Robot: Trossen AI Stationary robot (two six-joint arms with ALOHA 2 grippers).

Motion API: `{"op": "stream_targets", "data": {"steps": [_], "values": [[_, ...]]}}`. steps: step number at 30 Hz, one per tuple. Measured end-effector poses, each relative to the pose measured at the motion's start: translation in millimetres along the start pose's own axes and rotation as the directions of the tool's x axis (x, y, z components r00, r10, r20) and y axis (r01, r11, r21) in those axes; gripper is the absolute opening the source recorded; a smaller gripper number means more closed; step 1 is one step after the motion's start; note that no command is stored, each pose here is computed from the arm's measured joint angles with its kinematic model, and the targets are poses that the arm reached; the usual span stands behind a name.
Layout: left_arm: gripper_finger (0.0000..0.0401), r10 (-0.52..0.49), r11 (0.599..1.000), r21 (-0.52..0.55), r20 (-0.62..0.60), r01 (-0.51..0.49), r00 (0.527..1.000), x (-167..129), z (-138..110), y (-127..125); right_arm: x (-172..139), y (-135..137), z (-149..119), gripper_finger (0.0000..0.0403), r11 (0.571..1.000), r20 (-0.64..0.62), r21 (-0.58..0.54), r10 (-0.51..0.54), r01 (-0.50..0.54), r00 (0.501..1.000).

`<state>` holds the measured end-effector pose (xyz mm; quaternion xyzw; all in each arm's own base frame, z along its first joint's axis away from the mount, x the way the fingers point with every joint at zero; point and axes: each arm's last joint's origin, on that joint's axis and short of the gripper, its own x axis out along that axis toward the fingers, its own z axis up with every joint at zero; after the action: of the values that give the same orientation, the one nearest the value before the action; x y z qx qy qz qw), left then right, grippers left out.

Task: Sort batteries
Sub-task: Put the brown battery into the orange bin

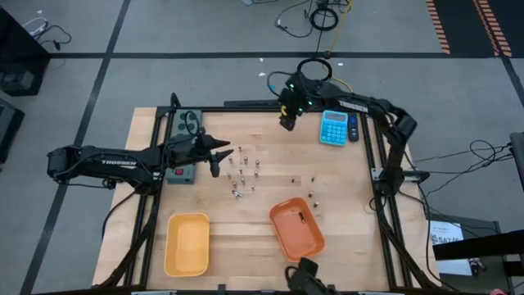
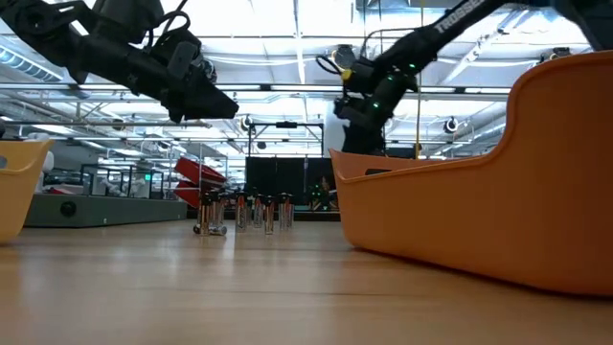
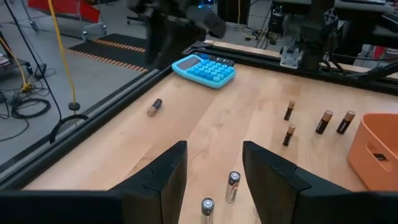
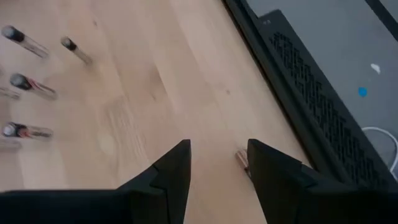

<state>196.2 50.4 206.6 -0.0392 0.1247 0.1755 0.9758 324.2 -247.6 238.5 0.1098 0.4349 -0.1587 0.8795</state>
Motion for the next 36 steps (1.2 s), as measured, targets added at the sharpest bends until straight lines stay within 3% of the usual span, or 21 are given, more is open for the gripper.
{"op": "stream_targets", "data": {"steps": [4, 12, 18, 24, 30, 36], "values": [[0.0164, -0.009, 1.000, 0.002, -0.005, 0.009, 1.000, 0, 0, 0, 9, -6, 16, 0.0149, 1.000, -0.066, -0.013, 0.018, -0.019, 0.998], [0.0164, -0.030, 0.998, 0.048, -0.006, 0.030, 1.000, 0, 0, -1, 39, -25, 23, 0.0148, 0.996, -0.294, 0.083, 0.003, 0.022, 0.956], [0.0164, -0.034, 0.998, 0.048, -0.007, 0.034, 0.999, 0, -1, -2, 47, -32, 33, 0.0148, 0.994, -0.328, 0.109, 0.010, 0.028, 0.945], [0.0164, -0.035, 0.998, 0.048, -0.006, 0.035, 0.999, 0, -1, -2, 57, -39, 25, 0.0148, 0.977, -0.467, 0.150, -0.063, 0.149, 0.882], [0.0164, -0.035, 0.998, 0.048, -0.006, 0.035, 0.999, 0, -1, -2, 62, -28, 27, 0.0148, 0.986, -0.476, 0.099, -0.074, 0.137, 0.876], [0.0164, -0.043, 0.998, 0.050, -0.008, 0.043, 0.999, 0, -1, -3, 69, 3, 35, 0.0147, 0.997, -0.457, -0.008, -0.070, 0.074, 0.887]]}}
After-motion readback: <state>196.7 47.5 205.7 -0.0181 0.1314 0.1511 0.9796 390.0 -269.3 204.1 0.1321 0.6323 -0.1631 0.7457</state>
